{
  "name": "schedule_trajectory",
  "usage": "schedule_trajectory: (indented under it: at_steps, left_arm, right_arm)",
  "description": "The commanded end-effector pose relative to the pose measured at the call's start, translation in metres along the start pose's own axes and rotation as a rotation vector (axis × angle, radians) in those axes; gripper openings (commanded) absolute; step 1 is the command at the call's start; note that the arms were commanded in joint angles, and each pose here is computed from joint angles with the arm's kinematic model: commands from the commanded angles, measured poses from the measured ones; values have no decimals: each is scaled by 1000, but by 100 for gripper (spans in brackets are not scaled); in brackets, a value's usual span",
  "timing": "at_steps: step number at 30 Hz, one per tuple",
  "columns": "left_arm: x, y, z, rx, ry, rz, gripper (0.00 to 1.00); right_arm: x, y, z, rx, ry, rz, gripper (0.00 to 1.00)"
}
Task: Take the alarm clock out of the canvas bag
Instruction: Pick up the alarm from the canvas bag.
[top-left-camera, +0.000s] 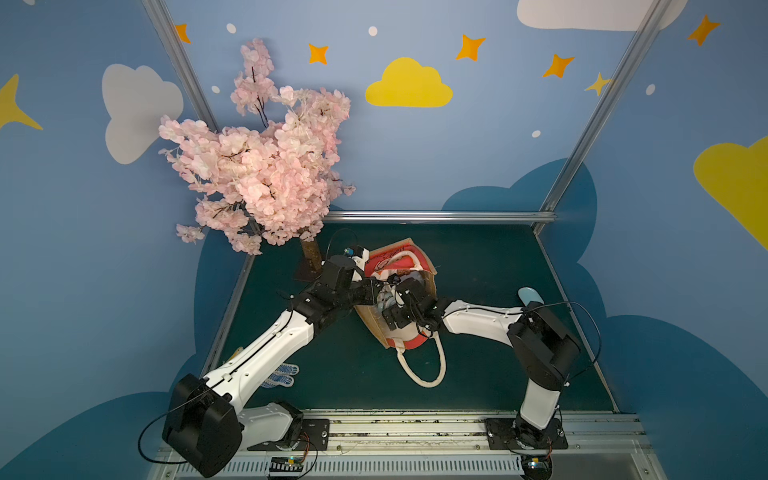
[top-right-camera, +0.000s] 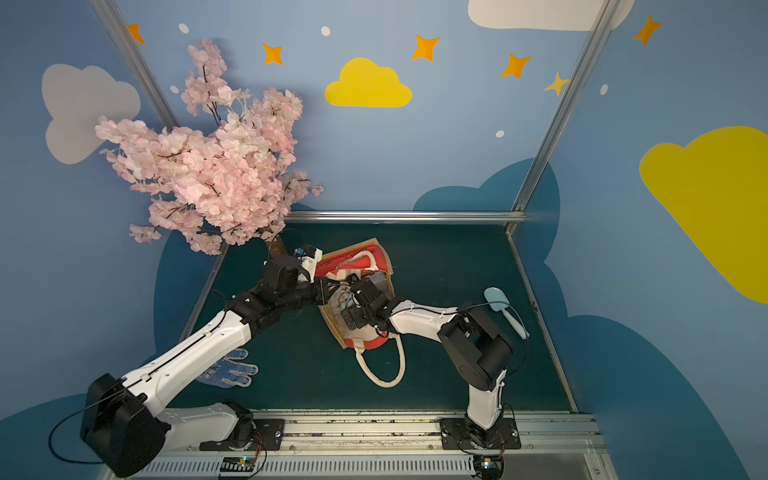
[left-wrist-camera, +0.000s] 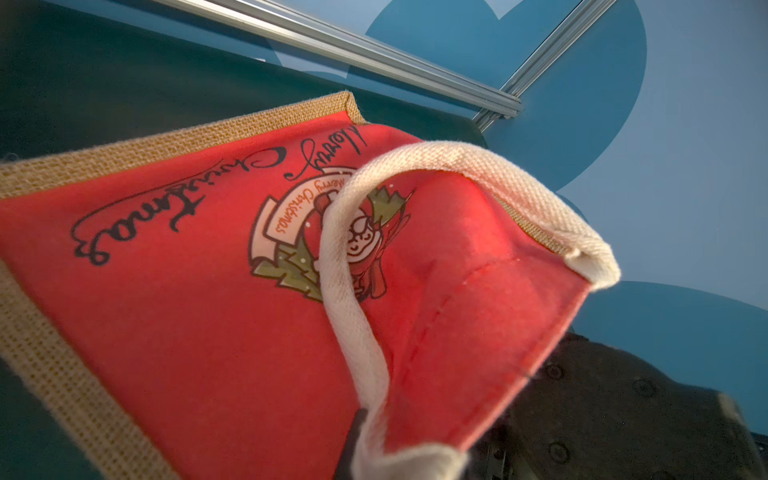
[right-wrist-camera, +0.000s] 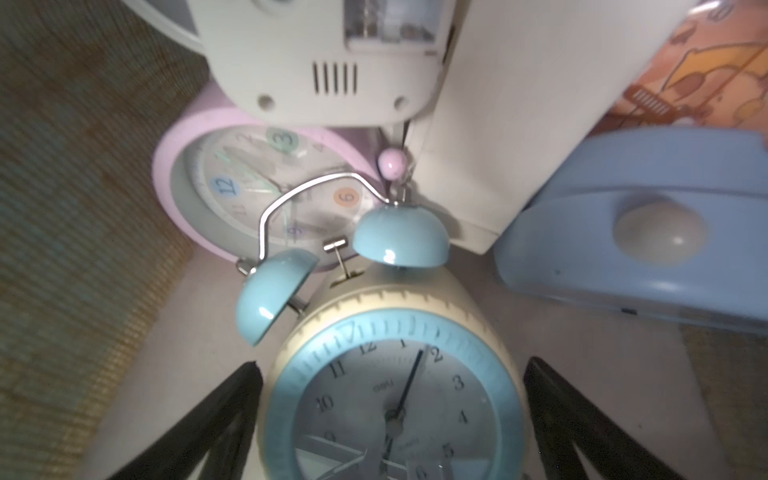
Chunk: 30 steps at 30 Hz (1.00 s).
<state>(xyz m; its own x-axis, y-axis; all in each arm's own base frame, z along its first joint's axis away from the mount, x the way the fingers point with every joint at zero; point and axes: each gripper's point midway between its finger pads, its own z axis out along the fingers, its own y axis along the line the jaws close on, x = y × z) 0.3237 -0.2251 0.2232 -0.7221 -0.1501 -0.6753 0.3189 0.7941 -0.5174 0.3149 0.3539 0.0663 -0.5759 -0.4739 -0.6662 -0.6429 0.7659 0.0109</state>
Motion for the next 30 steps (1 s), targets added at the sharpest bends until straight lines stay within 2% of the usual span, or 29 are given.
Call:
schedule_trajectory:
  at_steps: [1, 6, 15, 22, 30]
  left_arm:
    - [12, 3, -4, 3, 40, -28, 4]
    - [13, 6, -7, -1, 39, -31, 4]
    - [14, 6, -10, 1, 34, -33, 4]
    - [13, 4, -10, 8, 32, -34, 4]
    - [14, 3, -10, 16, 37, -36, 4]
  right_arm:
    - [14, 0, -3, 6, 54, -47, 97]
    - [21, -2, -3, -1, 86, -90, 95]
    - [22, 1, 1, -112, 130, -90, 83]
    - [31, 5, 8, -151, 182, -100, 90]
    - [32, 9, 15, -177, 212, -91, 89]
